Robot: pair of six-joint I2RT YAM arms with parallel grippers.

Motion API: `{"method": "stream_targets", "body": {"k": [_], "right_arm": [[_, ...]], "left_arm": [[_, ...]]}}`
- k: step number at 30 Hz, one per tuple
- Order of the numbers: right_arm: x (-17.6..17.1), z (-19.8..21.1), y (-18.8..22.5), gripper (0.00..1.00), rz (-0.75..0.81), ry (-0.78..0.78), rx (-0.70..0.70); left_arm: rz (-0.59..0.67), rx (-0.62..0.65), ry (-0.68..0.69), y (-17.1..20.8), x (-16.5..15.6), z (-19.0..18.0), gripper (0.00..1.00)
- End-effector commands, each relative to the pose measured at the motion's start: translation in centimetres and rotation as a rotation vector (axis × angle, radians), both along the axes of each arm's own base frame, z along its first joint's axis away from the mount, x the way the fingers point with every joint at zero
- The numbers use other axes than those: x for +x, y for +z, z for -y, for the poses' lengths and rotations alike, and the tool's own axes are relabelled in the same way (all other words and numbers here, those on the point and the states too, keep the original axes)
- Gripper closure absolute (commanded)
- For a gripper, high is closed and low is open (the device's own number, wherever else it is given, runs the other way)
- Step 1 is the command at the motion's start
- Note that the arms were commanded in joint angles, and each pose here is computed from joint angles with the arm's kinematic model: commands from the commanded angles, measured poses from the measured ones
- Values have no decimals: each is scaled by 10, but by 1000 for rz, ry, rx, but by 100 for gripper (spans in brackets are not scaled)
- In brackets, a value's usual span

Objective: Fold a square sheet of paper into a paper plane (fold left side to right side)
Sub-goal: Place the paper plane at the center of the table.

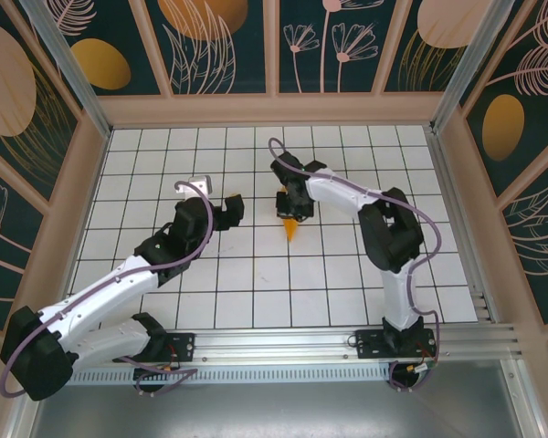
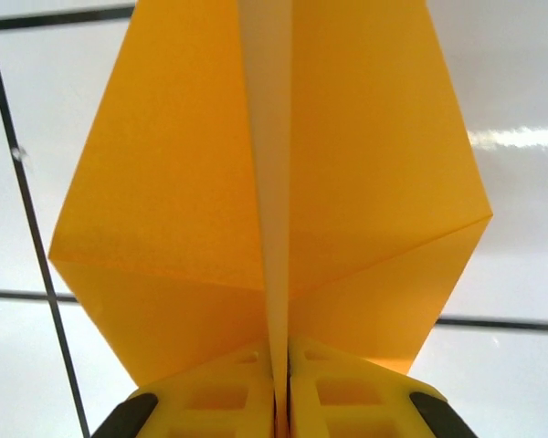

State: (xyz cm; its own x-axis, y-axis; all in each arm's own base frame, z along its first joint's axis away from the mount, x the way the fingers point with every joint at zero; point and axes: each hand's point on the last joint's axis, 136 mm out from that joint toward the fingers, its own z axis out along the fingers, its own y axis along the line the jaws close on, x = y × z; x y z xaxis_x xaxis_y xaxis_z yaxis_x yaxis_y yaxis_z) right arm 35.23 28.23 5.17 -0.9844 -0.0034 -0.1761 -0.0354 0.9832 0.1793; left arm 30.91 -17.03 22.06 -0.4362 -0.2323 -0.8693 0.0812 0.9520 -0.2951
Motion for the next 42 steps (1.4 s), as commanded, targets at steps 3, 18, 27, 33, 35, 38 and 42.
{"method": "stream_targets", "body": {"k": [3, 18, 27, 33, 35, 38, 42], "right_arm": [[5, -9, -9, 88, -54, 0, -63], [8, -15, -42, 80, -95, 36, -124], [3, -14, -48, 75, -109, 56, -145], [7, -14, -33, 73, -79, 67, -163], [8, -15, -27, 72, -69, 68, -167], [9, -16, -19, 70, -55, 71, -163], [8, -18, -10, 68, -45, 78, -163]], "left_arm": [[24, 32, -1, 3, -2, -4, 1], [18, 57, -3, 1, -2, -6, 2], [16, 66, -2, 0, -2, -6, 1], [17, 73, 5, 2, -2, -8, 2], [16, 75, 5, 1, -2, -8, 1], [16, 78, 8, 2, -2, -8, 2], [18, 83, 13, 5, -2, -11, 1]]}}
